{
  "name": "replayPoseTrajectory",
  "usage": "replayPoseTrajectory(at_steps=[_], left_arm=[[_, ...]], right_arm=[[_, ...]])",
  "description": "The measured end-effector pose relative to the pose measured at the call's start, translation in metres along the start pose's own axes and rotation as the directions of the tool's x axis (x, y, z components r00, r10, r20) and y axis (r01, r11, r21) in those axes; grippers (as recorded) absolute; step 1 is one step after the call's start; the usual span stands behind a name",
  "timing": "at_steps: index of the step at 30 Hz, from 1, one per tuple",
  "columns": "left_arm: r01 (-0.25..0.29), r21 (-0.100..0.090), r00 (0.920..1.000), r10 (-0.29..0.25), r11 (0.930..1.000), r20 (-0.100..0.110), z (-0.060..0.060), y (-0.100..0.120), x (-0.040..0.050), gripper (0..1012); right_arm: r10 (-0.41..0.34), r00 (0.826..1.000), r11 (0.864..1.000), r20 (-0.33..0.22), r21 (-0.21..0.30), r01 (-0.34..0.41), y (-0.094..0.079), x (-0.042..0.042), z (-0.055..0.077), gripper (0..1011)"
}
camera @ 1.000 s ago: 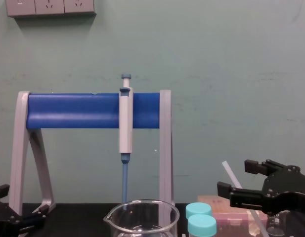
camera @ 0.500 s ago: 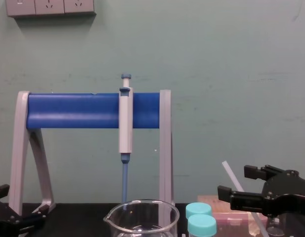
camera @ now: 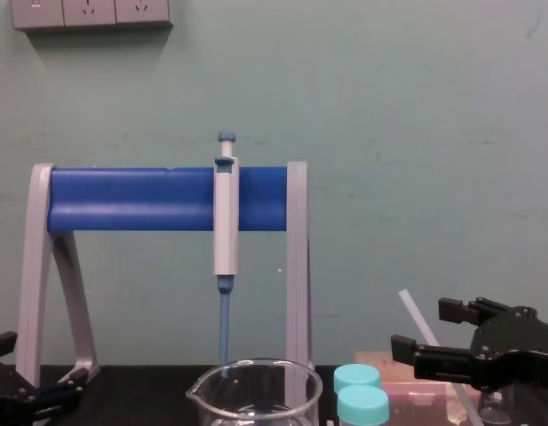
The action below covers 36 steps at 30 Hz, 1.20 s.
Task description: Pick up the stirring rod with one hand, then place it down.
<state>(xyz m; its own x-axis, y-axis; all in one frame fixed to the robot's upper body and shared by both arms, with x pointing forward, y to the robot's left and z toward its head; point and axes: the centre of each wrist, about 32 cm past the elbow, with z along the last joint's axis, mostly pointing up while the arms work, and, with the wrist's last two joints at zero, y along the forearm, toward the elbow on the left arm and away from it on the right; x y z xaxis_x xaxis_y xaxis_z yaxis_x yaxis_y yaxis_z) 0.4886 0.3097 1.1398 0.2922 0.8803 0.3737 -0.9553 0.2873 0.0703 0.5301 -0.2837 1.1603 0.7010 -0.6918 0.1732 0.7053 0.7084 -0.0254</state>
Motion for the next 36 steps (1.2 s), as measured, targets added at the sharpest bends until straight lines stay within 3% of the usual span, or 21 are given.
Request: replayPoseTrajectory(at_steps=[7,25,28,36], left_arm=[[0.0,0.0,1.0,0.0,1.0,0.0,0.0,0.0,0.0,1000],[0.0,0.0,1.0,0.0,1.0,0.0,0.0,0.0,0.0,1000],[0.0,0.0,1.0,0.0,1.0,0.0,0.0,0.0,0.0,1000],[0.0,0.0,1.0,0.0,1.0,0.0,0.0,0.0,0.0,1000]], right_arm=[[0.001,1.0,1.0,0.0,0.0,-0.001,0.0,-0.0002,0.0,948],[0.001,1.0,1.0,0.001,0.001,-0.001,-0.0002,-0.0002,0.0002,420],[0.001,1.0,1.0,0.001,0.001,-0.001,-0.0002,-0.0002,0.0002,274],[0.001,1.0,1.0,0.001,0.001,-0.001,-0.0002,-0.0002,0.0002,80]])
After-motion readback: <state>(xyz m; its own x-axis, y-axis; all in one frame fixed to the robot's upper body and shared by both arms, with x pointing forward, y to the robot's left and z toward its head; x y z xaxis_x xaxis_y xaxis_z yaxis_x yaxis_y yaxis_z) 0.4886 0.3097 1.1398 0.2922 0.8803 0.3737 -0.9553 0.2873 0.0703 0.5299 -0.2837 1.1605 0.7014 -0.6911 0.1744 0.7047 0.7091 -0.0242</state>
